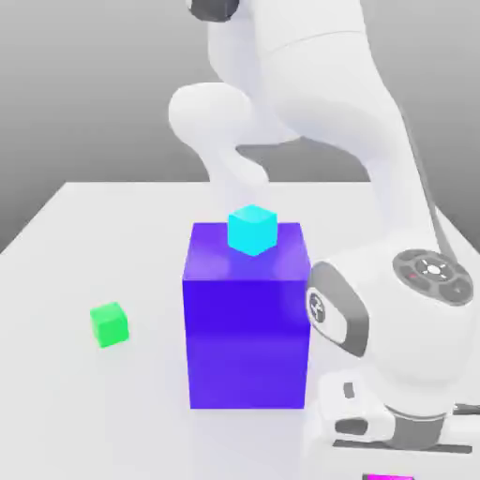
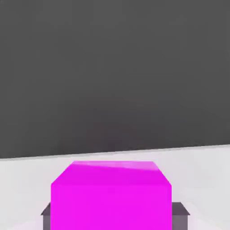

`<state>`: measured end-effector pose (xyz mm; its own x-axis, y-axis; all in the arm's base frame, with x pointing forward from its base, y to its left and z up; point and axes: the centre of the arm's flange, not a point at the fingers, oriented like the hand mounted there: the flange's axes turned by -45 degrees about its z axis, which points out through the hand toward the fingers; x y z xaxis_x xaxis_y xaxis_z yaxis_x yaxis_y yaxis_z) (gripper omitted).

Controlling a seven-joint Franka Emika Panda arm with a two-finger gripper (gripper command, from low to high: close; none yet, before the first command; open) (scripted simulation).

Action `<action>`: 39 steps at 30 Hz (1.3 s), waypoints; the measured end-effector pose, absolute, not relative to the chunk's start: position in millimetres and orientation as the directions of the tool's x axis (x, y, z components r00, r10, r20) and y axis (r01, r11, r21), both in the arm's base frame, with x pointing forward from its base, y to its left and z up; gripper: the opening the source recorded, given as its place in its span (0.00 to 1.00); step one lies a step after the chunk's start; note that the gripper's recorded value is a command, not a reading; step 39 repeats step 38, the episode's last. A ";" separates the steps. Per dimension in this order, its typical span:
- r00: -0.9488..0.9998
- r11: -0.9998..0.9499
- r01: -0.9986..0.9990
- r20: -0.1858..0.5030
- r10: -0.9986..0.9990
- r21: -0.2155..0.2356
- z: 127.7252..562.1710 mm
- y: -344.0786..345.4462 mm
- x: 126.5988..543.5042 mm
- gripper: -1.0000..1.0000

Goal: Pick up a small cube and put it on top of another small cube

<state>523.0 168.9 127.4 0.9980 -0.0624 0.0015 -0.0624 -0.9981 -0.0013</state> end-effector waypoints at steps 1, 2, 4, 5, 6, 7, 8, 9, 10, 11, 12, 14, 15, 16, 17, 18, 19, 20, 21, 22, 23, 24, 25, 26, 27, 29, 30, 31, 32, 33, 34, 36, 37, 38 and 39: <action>0.998 -0.998 -0.063 0.002 -0.063 -0.001 132.8 169.0 523.3 0.00; 0.998 -0.998 -0.064 0.002 -0.064 -0.002 143.4 169.0 523.8 0.00; 0.998 -0.998 -0.064 0.001 -0.064 -0.002 170.4 169.0 523.9 0.00; 0.998 -0.998 -0.070 0.001 -0.070 0.001 183.5 165.9 523.1 0.00; 0.993 -0.993 -0.117 0.002 -0.117 0.016 190.0 146.4 521.6 0.00; 0.984 -0.983 -0.179 0.005 -0.179 0.033 194.0 121.2 518.9 0.00; 0.970 -0.969 -0.242 0.009 -0.242 0.050 197.5 96.1 515.0 0.00; 0.952 -0.950 -0.306 0.014 -0.306 0.064 200.9 70.8 509.9 0.00; 0.928 -0.925 -0.371 0.019 -0.371 0.077 204.4 45.5 503.3 0.00; 0.899 -0.895 -0.437 0.026 -0.437 0.089 208.0 20.1 495.2 0.00; 0.864 -0.858 -0.504 0.033 -0.503 0.098 211.8 -5.3 485.6 0.00; 0.770 -0.763 -0.637 0.049 -0.636 0.112 220.1 -55.9 460.7 0.00; 0.712 -0.704 -0.701 0.057 -0.700 0.115 224.4 -80.5 445.7 0.00; 0.635 -0.627 -0.771 0.064 -0.770 0.115 228.4 -111.0 427.5 0.00; 0.542 -0.533 -0.838 0.070 -0.837 0.112 232.6 -142.0 405.4 0.00; 0.443 -0.434 -0.895 0.074 -0.894 0.106 236.1 -170.5 381.6 0.00; 0.355 -0.347 -0.933 0.076 -0.932 0.099 239.0 -189.5 359.6 0.00; 0.304 -0.297 -0.951 0.076 -0.950 0.090 241.6 -192.1 345.3 0.00; 0.243 -0.237 -0.968 0.074 -0.967 0.079 243.6 -197.0 329.3 0.00; 0.172 -0.168 -0.984 0.069 -0.983 0.068 245.2 -203.7 311.6 0.00; 0.096 -0.092 -0.994 0.063 -0.993 0.055 246.2 -210.6 293.0 0.00; 0.016 -0.014 -0.999 0.053 -0.998 0.042 246.7 -216.6 274.0 0.00; -0.064 0.065 -0.997 0.040 -0.997 0.029 246.7 -221.3 255.1 0.00; -0.142 0.143 -0.990 0.025 -0.989 0.016 246.0 -224.3 236.9 0.00; -0.195 0.195 -0.981 0.013 -0.981 0.006 242.9 -225.7 225.1 0.00; -0.234 0.233 -0.972 0.001 -0.972 -0.001 231.3 -226.8 217.5 0.00; -0.240 0.240 -0.971 -0.002 -0.971 -0.003 224.5 -227.1 216.6 0.00; -0.243 0.243 -0.970 -0.003 -0.970 -0.004 217.2 -227.4 216.3 0.00; -0.244 0.244 -0.970 -0.004 -0.970 -0.004 209.8 -227.4 216.0 0.00; -0.245 0.245 -0.969 -0.004 -0.969 -0.004 202.2 -227.4 215.7 0.00; -0.246 0.246 -0.969 -0.003 -0.969 -0.004 194.6 -227.2 215.2 0.00; -0.243 0.243 -0.970 -0.001 -0.970 -0.002 180.7 -225.4 214.9 1.00; -0.240 0.240 -0.971 -0.001 -0.971 -0.002 180.7 -224.9 215.4 1.00; -0.241 0.241 -0.970 -0.001 -0.970 -0.002 180.7 -225.1 215.2 1.00; -0.241 0.241 -0.970 -0.001 -0.970 -0.002 180.7 -225.1 215.2 1.00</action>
